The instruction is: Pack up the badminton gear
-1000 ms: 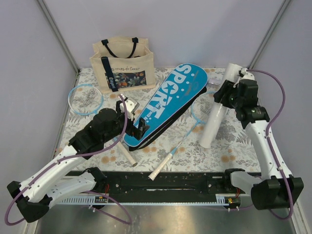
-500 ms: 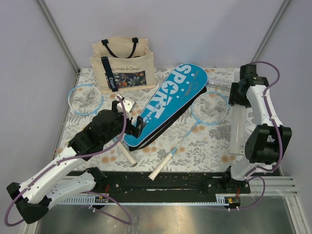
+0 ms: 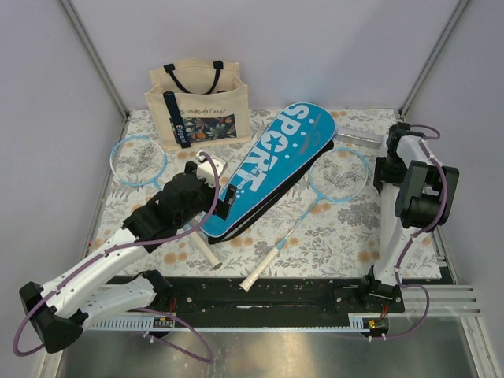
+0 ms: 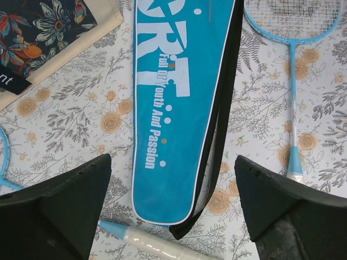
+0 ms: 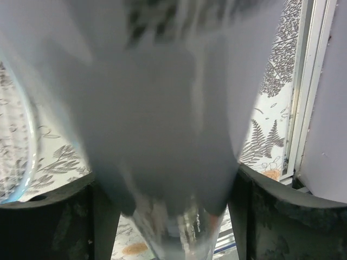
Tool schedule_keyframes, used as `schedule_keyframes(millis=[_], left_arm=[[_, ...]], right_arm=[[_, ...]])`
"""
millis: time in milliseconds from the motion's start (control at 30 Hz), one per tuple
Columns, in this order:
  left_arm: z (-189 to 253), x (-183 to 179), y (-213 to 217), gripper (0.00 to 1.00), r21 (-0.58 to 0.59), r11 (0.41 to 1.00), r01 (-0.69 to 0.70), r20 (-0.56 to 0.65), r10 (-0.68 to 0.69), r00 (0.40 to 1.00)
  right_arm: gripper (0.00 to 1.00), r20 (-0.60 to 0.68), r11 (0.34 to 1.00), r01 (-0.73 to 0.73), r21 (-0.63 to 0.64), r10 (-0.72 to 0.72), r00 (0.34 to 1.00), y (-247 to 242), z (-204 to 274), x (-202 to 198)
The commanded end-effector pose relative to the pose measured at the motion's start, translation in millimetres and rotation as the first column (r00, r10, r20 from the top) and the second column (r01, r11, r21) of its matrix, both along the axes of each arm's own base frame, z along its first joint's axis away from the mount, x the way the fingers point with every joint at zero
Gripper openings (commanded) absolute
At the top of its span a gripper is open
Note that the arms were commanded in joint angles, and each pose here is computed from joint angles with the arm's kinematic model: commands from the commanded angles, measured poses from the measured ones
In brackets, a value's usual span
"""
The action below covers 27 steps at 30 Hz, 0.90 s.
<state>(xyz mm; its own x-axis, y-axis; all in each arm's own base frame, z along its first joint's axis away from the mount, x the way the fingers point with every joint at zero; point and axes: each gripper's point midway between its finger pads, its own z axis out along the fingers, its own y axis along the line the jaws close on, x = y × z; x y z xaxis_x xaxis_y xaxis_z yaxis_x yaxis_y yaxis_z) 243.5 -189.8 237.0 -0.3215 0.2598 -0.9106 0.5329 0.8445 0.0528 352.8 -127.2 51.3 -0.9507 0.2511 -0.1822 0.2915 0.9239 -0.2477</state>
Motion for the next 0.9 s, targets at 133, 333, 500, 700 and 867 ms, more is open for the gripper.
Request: schedule_keyframes(millis=[133, 333, 500, 700, 867], left_arm=[[13.0, 8.5, -0.5, 0.99, 0.005, 1.000, -0.019, 0.041, 0.019, 0.999], [16.2, 7.5, 3.6, 0.99, 0.002, 1.000, -0.029, 0.054, 0.029, 0.998], [15.9, 5.9, 6.2, 0.99, 0.000, 1.000, -0.030, 0.063, 0.030, 0.998], [12.1, 4.8, -1.3, 0.99, 0.002, 1.000, -0.002, 0.033, 0.002, 0.999], [-0.3, -3.9, -13.5, 0.99, 0.008, 0.998, 0.061, -0.059, -0.060, 0.996]], right_arm=[[0.84, 0.069, 0.997, -0.025, -0.079, 0.031, 0.997, -18.5, 12.2, 10.4], [0.84, 0.083, 0.998, -0.018, -0.060, 0.023, 0.996, -17.7, 12.9, 10.3], [0.84, 0.123, 0.998, -0.007, -0.064, 0.015, 0.992, -17.3, 29.2, 12.6], [0.90, 0.189, 1.000, 0.005, -0.008, -0.003, 0.982, -5.2, 55.1, 16.8], [0.89, 0.270, 0.999, 0.002, 0.046, -0.015, 0.963, 9.6, 86.7, 13.0]])
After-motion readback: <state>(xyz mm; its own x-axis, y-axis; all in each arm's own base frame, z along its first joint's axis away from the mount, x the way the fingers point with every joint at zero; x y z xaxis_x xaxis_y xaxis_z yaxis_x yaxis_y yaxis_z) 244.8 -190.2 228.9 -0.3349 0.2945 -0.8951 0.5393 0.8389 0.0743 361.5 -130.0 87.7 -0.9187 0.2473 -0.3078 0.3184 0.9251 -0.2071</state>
